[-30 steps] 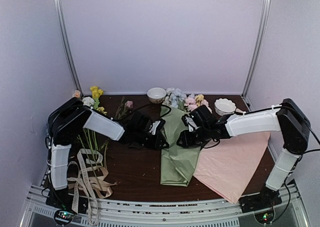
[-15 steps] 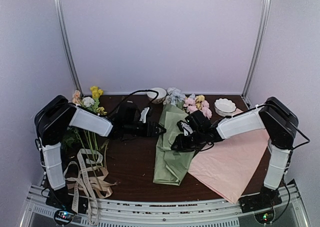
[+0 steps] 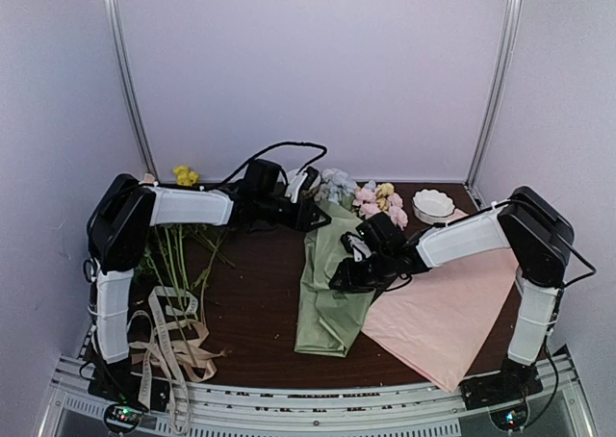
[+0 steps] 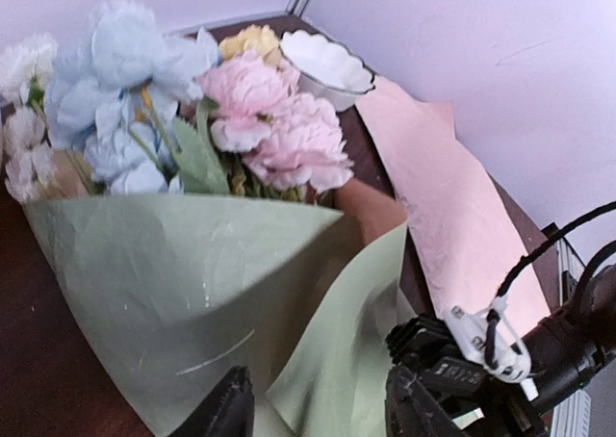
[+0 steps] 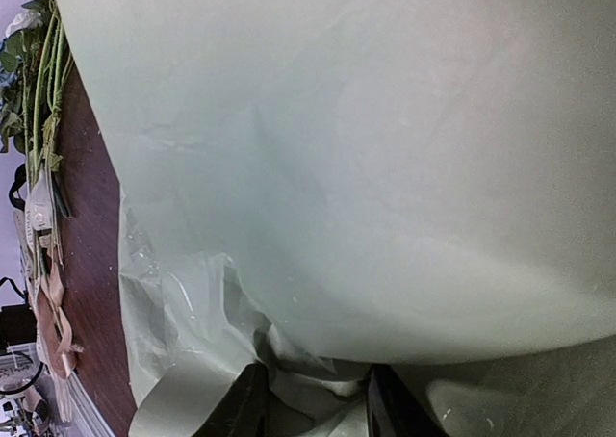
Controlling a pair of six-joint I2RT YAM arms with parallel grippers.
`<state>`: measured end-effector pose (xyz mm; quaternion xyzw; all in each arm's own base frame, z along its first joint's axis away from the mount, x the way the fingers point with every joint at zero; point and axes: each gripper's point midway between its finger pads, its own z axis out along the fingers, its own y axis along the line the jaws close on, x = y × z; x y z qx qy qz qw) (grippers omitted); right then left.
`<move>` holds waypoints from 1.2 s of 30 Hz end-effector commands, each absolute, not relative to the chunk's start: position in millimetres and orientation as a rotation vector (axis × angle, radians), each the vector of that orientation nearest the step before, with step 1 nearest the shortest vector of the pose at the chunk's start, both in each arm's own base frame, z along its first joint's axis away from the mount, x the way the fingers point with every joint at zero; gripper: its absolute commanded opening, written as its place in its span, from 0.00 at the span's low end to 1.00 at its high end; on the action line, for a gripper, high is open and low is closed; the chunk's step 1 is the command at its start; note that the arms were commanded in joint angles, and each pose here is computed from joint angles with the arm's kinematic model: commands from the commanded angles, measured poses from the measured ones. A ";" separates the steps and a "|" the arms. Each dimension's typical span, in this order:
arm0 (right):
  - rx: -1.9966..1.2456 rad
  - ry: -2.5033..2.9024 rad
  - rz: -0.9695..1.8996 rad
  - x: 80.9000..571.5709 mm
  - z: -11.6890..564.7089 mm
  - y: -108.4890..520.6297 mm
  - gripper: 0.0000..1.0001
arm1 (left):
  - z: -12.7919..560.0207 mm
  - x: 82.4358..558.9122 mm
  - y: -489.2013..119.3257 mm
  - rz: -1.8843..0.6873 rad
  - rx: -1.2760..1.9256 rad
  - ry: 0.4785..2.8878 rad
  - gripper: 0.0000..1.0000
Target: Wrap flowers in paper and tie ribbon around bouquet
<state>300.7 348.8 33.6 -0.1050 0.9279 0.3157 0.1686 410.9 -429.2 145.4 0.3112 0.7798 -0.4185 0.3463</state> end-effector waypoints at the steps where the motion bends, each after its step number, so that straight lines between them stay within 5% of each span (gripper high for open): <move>1: -0.309 2.699 0.842 292.5 23.2 341.5 0.35 | 110.7 407.8 -424.0 -1.010 0.888 2.119 0.48; 6: -0.315 2.691 0.834 293.4 28.7 340.4 0.35 | 103.3 413.6 -423.2 -0.964 0.911 2.143 0.44; 10: -0.341 2.679 0.822 294.6 34.0 340.5 0.35 | 109.3 415.6 -427.4 -0.985 0.907 2.106 0.03; 11: -0.354 2.673 0.813 295.3 36.7 340.2 0.35 | 110.5 416.5 -428.1 -0.992 0.903 2.095 0.00; 21: -1.032 2.242 0.614 235.0 132.0 394.4 0.28 | 84.7 433.2 -409.6 -0.937 0.788 2.145 0.00; 27: -1.364 2.239 0.258 198.1 90.1 416.3 0.11 | 80.4 436.0 -407.4 -0.916 0.785 2.155 0.00; 36: -1.406 2.288 0.034 191.2 48.9 405.2 0.04 | 103.6 449.9 -401.7 -0.818 0.799 2.108 0.00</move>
